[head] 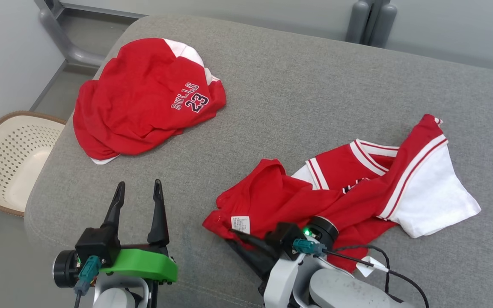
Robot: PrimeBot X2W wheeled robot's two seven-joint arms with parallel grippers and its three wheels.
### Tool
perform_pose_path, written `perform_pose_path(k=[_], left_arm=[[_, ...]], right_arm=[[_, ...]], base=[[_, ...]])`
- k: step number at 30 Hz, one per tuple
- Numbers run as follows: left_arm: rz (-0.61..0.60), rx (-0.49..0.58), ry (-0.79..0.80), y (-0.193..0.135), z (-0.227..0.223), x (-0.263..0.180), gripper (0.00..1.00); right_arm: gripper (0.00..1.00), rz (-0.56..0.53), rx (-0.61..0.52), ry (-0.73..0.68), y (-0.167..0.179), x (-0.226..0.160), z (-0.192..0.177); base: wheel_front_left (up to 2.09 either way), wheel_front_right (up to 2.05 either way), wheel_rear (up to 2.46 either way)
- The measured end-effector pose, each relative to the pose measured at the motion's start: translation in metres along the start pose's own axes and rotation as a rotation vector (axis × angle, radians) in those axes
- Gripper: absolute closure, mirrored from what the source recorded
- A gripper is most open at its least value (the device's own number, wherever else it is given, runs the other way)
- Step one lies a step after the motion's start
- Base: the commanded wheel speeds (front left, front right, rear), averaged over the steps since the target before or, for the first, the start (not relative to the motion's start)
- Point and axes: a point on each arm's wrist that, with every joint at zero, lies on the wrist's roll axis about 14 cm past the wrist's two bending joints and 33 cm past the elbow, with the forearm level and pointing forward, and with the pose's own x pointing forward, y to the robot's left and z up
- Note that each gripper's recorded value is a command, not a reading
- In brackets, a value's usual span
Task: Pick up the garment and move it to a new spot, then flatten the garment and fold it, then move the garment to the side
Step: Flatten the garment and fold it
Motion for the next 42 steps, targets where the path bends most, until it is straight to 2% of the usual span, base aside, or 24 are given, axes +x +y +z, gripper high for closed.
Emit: perform_pose_path(k=[4, 11, 18, 23, 31, 40, 41, 42], left_arm=[[-0.010, -0.002, -0.001, -0.003, 0.000, 0.002, 0.00], [-0.034, -0.005, -0.002, -0.011, 0.000, 0.005, 0.00], [-0.049, -0.003, -0.008, -0.016, 0.001, 0.008, 0.00], [-0.057, -0.002, -0.002, -0.018, -0.001, 0.009, 0.00], [-0.061, 0.002, 0.012, -0.019, -0.006, 0.011, 0.00], [-0.072, 0.006, 0.010, -0.022, -0.006, 0.011, 0.00], [-0.073, 0.005, 0.008, -0.023, -0.005, 0.011, 0.00], [-0.076, 0.005, 0.008, -0.023, -0.005, 0.011, 0.00]], right_arm=[[0.00, -0.048, 0.004, -0.029, -0.017, -0.004, 0.010], [0.00, -0.242, -0.035, -0.107, -0.090, -0.040, 0.041], [0.00, -0.545, -0.068, -0.128, -0.184, -0.115, 0.055], [0.00, -0.724, -0.033, -0.053, -0.227, -0.168, 0.028], [0.00, -0.877, 0.065, 0.062, -0.248, -0.216, -0.022], [0.00, -0.946, 0.140, 0.119, -0.244, -0.237, -0.050], [0.53, -0.947, 0.162, 0.120, -0.242, -0.236, -0.052], [0.99, -0.943, 0.174, 0.122, -0.239, -0.234, -0.053]], base=[[0.00, 0.00, 0.00], [0.00, 0.00, 0.00], [0.00, 0.00, 0.00], [0.00, 0.00, 0.00], [0.00, 0.00, 0.00], [0.00, 0.00, 0.00], [0.00, 0.00, 0.00], [0.00, 0.00, 0.00]])
